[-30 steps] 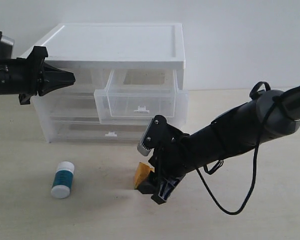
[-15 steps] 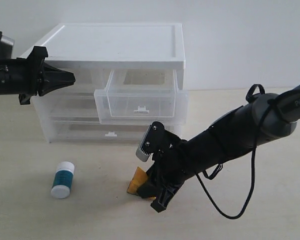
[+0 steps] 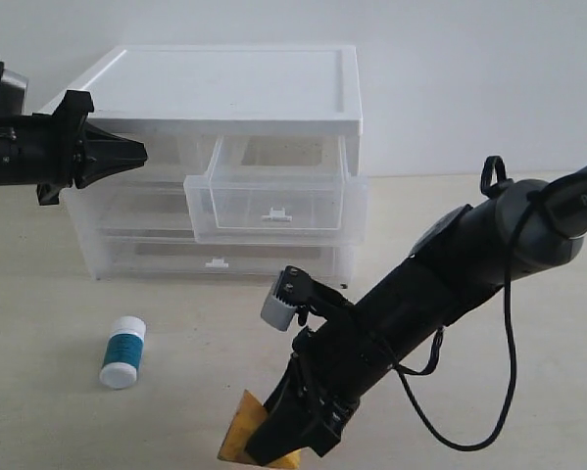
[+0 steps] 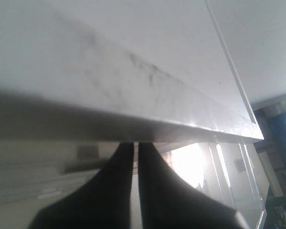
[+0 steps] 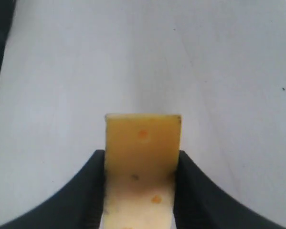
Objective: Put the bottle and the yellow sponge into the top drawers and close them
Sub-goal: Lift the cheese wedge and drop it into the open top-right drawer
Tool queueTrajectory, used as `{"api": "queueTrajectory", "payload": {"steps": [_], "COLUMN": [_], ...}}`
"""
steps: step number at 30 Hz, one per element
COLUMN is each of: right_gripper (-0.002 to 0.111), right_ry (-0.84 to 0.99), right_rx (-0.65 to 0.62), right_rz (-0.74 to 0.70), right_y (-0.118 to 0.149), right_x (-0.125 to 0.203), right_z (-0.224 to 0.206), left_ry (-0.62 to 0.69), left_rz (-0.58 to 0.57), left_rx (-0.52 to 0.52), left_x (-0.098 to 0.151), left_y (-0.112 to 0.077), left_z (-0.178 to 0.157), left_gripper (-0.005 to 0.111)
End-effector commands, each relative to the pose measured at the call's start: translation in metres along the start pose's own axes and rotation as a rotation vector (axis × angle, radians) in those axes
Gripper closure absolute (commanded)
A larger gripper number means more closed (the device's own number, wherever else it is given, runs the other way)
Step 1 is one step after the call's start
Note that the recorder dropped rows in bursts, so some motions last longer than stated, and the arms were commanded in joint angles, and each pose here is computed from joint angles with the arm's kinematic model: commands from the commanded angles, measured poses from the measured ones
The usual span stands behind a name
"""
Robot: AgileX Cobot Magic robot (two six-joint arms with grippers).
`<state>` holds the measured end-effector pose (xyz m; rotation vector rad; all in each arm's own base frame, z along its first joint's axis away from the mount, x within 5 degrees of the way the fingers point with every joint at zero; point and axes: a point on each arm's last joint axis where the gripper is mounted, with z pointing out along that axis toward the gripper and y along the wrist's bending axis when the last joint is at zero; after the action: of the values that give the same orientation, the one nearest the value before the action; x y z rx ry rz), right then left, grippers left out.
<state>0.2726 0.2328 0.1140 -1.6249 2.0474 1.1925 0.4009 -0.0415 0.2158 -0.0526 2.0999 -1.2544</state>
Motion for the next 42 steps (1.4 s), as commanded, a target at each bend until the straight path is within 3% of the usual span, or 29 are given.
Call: {"api": "queueTrajectory", "payload": {"steps": [1,7,13,16,18,24,29,42], "right_gripper": [0.108,0.108,0.108,0.108,0.108,0.108,0.108,0.108], "right_ry": [-0.024,-0.180,-0.401,-0.480,-0.529,-0.623,-0.613,-0.562], "right_rx": [-0.045,-0.166,-0.112,0.013,0.164,0.494,0.724,0.806], "right_rz": [0.005,-0.057,-0.130,-0.159,-0.140,-0.087,-0.044,0.029], "right_y": [0.010,0.042,0.079,0.094,0.096,0.083,0.054,-0.004], "right_x": [-0.007,-0.043,-0.094,-0.119,-0.133,-0.150,-0.147,-0.147], "right_z": [-0.007,-0.034,-0.082,-0.109,-0.127,-0.156,-0.159,-0.136], "left_ry": [-0.034,-0.037,-0.034,-0.030,-0.028,-0.028,-0.028,-0.021], "left_rz": [-0.012,-0.024,-0.024,-0.024,-0.024,-0.024,-0.024,-0.021], "left_rx": [-0.007,-0.006,-0.001,0.010,0.014,0.014,0.014,0.016], "left_x": [-0.006,-0.006,-0.006,-0.006,-0.006,-0.006,-0.006,-0.005], "left_y": [0.001,0.001,0.000,-0.001,-0.001,-0.001,-0.001,-0.002], "left_z": [-0.001,-0.001,-0.001,-0.001,-0.001,-0.001,-0.001,-0.001], "left_gripper": [0.103,0.103,0.103,0.103,0.103,0.103,0.103,0.103]}}
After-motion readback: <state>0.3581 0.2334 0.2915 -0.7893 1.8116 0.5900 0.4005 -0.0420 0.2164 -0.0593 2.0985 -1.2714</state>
